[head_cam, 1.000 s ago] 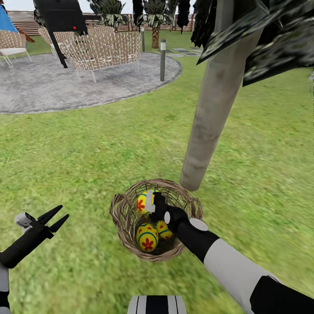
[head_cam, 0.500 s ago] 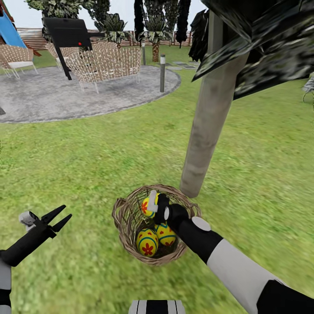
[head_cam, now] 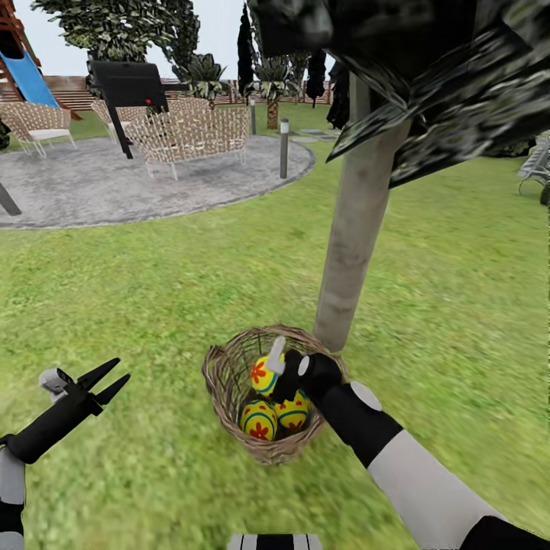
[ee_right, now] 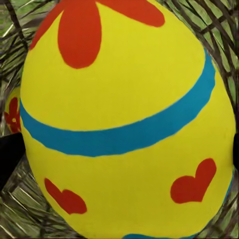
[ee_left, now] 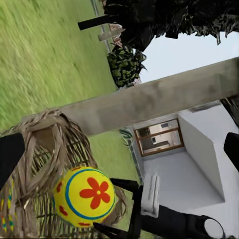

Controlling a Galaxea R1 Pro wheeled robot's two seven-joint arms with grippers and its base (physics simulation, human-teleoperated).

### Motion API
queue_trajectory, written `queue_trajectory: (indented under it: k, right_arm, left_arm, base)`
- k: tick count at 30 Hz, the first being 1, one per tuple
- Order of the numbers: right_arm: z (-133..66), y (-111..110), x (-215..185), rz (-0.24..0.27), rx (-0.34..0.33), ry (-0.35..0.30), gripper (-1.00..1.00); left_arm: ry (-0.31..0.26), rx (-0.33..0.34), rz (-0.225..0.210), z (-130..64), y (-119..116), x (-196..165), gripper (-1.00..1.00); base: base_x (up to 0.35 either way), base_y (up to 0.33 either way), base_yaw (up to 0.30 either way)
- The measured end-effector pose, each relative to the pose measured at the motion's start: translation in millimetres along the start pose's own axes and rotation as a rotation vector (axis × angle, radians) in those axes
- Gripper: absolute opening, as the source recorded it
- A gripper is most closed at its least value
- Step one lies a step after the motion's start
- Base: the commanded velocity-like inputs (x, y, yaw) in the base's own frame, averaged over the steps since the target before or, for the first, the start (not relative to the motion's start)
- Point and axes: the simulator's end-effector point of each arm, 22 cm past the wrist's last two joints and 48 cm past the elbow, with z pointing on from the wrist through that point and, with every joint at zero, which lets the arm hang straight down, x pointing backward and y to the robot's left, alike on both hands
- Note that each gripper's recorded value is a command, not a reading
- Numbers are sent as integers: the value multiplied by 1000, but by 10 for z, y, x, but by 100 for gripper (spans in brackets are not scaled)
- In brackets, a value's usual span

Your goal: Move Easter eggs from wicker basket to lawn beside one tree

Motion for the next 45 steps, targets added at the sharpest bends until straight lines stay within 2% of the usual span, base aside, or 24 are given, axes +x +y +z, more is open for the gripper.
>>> queue_trajectory:
  k: [2,5,6,10,12,14,16,17,19,20,22,24,25,26,27,29,31,37,39,45]
  right_arm:
    - [-85,-159,-16,49,23,-18,-100]
    - [-251,-211,-172,56,28,-65,-100]
    - [-355,-251,-292,52,39,-98,-100]
    - [-623,-122,-637,105,-9,-233,-100]
    - [-699,-114,-713,111,-15,-259,-100]
    - [-825,-98,-857,134,-36,-314,-100]
    - [-947,-259,-852,206,-35,-357,-100]
    - [-1038,-444,-808,268,-19,-385,-100]
    - [-1229,-692,-795,354,4,-445,-100]
    - [-1312,-710,-828,388,-7,-482,-100]
    - [-1446,-718,-895,423,-24,-537,-100]
    - [-1588,-930,-806,490,2,-575,-100]
    - [-1652,-948,-819,508,-13,-598,-100]
    - [-1722,-912,-869,516,-49,-629,-100]
    - [-1819,-828,-925,516,-116,-670,-100]
    - [-1929,-807,-916,514,-153,-698,-100]
    - [-2065,-811,-923,549,-191,-753,-100]
    - [-2206,-892,-927,582,-204,-781,-100]
    - [-2355,-1052,-804,628,-206,-832,-100]
    - [-2527,-1200,-677,668,-198,-883,-100]
  left_arm:
    - [-1,6,5,2,-44,-10,100]
    - [-4,16,11,1,-110,-26,100]
    - [-5,20,12,2,-132,-28,100]
    - [-9,33,18,2,-213,-42,100]
    - [-11,39,24,-2,-256,-56,100]
    - [-13,44,29,-6,-299,-68,100]
    - [-14,51,34,-8,-344,-81,100]
    - [-15,54,36,-8,-366,-85,100]
    - [-16,62,39,-2,-412,-88,100]
    - [-17,65,41,-2,-433,-90,100]
    - [-19,71,45,-1,-475,-102,100]
    - [-21,77,50,-4,-519,-113,100]
    - [-22,80,52,-6,-542,-119,100]
    - [-23,84,54,-8,-563,-123,100]
    - [-24,87,57,-8,-587,-126,100]
    - [-26,94,62,-11,-632,-133,100]
    - [-28,101,66,-15,-677,-140,100]
    - [-29,105,68,13,-802,-190,100]
    - [-43,120,64,-1,-820,-184,100]
    - [-46,134,64,31,-855,-139,100]
  base:
    - [-135,0,0]
    - [-23,0,0]
    - [-3,0,0]
    - [0,0,0]
    - [-68,0,0]
    - [-277,0,0]
    - [-325,0,0]
    - [-336,0,0]
    - [-338,0,0]
    - [-174,0,0]
    - [-50,0,0]
    - [-9,0,0]
    - [-3,0,0]
    - [-70,0,0]
    - [-197,0,0]
    - [-291,0,0]
    - [-331,0,0]
    - [-213,0,0]
    - [-5,0,-149]
    - [-1,0,-207]
